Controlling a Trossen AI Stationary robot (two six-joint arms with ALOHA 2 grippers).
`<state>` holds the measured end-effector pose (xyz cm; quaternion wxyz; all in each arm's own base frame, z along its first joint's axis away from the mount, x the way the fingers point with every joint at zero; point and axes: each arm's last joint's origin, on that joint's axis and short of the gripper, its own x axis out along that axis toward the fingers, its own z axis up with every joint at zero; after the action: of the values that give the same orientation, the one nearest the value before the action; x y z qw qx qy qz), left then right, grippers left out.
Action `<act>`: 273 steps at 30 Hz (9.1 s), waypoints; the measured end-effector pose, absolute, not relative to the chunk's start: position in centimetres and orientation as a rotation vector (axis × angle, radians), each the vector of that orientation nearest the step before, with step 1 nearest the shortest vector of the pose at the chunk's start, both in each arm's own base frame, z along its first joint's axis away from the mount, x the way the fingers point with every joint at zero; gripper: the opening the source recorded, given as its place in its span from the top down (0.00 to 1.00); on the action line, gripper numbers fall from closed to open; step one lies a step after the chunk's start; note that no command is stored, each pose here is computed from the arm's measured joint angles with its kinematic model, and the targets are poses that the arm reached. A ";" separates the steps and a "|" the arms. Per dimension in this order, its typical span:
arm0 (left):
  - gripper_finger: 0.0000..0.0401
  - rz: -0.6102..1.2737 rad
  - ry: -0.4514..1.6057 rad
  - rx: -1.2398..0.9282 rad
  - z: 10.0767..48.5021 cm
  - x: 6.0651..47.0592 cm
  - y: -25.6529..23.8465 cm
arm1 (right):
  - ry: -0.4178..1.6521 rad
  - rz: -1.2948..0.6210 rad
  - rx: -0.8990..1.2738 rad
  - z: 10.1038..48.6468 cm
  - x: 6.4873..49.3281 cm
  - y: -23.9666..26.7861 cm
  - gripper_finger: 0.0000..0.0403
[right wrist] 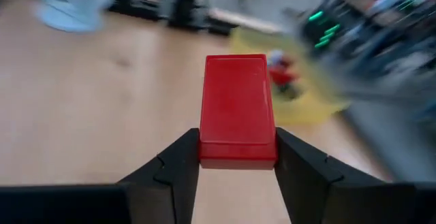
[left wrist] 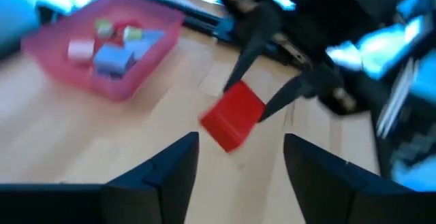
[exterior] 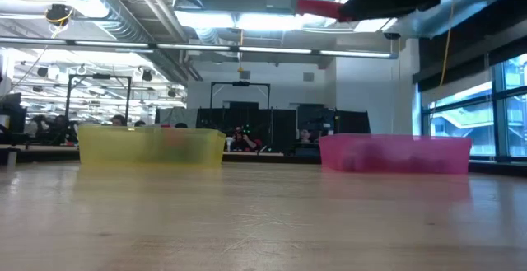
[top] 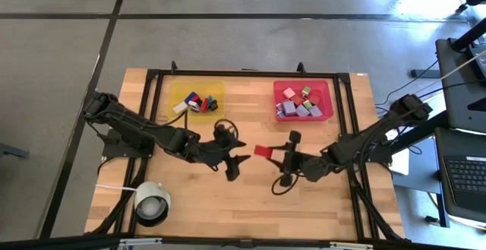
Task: Pick & Place Office items
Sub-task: Put the red digital clock into the yellow bin
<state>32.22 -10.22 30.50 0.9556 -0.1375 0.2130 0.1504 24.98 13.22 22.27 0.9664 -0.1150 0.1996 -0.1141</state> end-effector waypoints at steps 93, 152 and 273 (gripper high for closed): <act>0.86 0.268 0.308 -0.598 29.4 36.2 -7.0 | 0.270 -0.224 -0.324 25.9 24.2 12.1 0.23; 0.52 0.280 0.776 -0.409 24.6 34.1 -9.5 | 0.771 -0.012 0.063 9.1 29.3 14.2 0.12; 0.85 1.054 0.951 -0.568 22.4 29.7 12.6 | 0.864 -0.412 -0.250 24.2 19.0 3.3 0.09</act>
<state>29.70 12.61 22.41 0.7216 -0.2573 0.4306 0.4772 18.97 3.32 24.24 0.8802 -0.1198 0.4145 -0.1977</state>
